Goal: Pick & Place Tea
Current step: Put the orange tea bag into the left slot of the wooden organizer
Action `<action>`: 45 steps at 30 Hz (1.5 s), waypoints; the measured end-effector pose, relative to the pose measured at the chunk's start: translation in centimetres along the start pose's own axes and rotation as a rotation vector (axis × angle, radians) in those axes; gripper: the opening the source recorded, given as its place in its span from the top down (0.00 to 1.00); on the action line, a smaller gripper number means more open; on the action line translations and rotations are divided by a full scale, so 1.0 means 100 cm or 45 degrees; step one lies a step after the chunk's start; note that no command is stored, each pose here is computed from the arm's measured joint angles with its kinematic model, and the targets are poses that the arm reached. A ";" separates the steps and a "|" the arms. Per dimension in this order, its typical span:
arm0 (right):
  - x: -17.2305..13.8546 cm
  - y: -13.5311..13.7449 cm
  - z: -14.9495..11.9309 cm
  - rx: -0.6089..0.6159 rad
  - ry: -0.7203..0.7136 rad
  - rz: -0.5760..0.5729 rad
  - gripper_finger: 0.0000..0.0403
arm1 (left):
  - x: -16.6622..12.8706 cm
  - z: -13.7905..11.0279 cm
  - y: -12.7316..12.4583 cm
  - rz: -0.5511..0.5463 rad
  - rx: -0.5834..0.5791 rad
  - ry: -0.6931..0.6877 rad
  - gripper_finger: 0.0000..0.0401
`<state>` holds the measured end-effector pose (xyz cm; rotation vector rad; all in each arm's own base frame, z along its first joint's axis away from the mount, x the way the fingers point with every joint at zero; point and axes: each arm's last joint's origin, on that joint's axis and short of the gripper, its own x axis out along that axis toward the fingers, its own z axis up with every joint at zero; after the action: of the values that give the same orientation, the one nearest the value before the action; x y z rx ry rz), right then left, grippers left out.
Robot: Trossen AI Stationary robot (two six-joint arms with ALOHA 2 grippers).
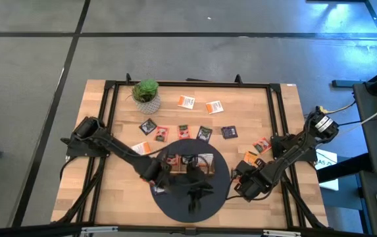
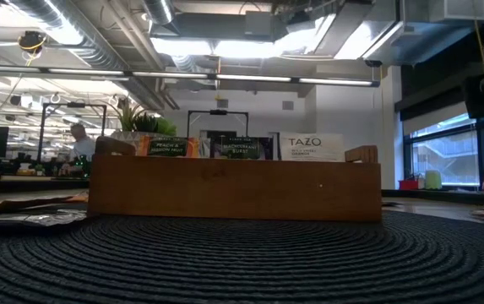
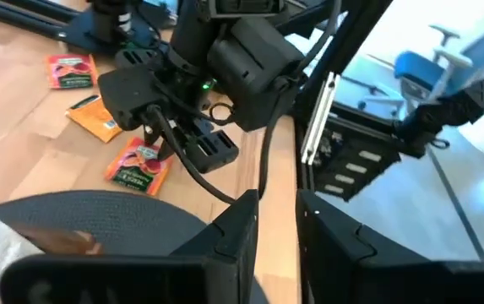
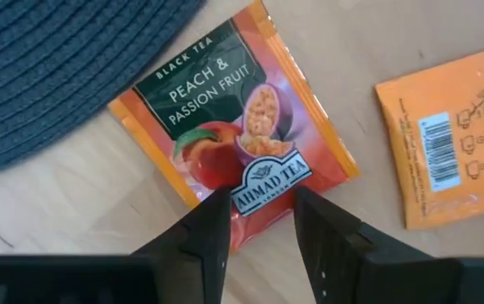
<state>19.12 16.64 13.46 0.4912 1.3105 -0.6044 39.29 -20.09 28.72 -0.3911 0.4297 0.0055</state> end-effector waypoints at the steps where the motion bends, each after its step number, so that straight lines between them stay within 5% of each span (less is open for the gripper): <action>1: 0.001 0.000 0.000 0.001 -0.002 0.009 0.69 | -0.001 -0.004 -0.003 0.018 -0.003 -0.008 0.80; 16: -0.002 0.040 -0.036 -0.076 0.026 0.489 0.77 | 0.057 -0.068 -0.014 -0.036 -0.155 -0.067 0.80; 23: 0.010 0.060 -0.047 -0.065 -0.021 0.657 0.83 | 0.091 -0.108 -0.001 -0.089 -0.284 0.058 0.81; 31: 0.017 0.065 -0.048 -0.046 -0.062 0.688 0.91 | 0.103 -0.139 0.004 -0.047 -0.482 0.161 0.80; 45: 0.016 0.067 -0.046 -0.018 -0.125 0.718 0.94 | 0.105 -0.142 0.006 -0.009 -0.812 0.154 0.80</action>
<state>20.43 24.45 10.92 0.7729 1.0179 -0.1461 43.02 -25.62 12.41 -1.0244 0.5427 0.1147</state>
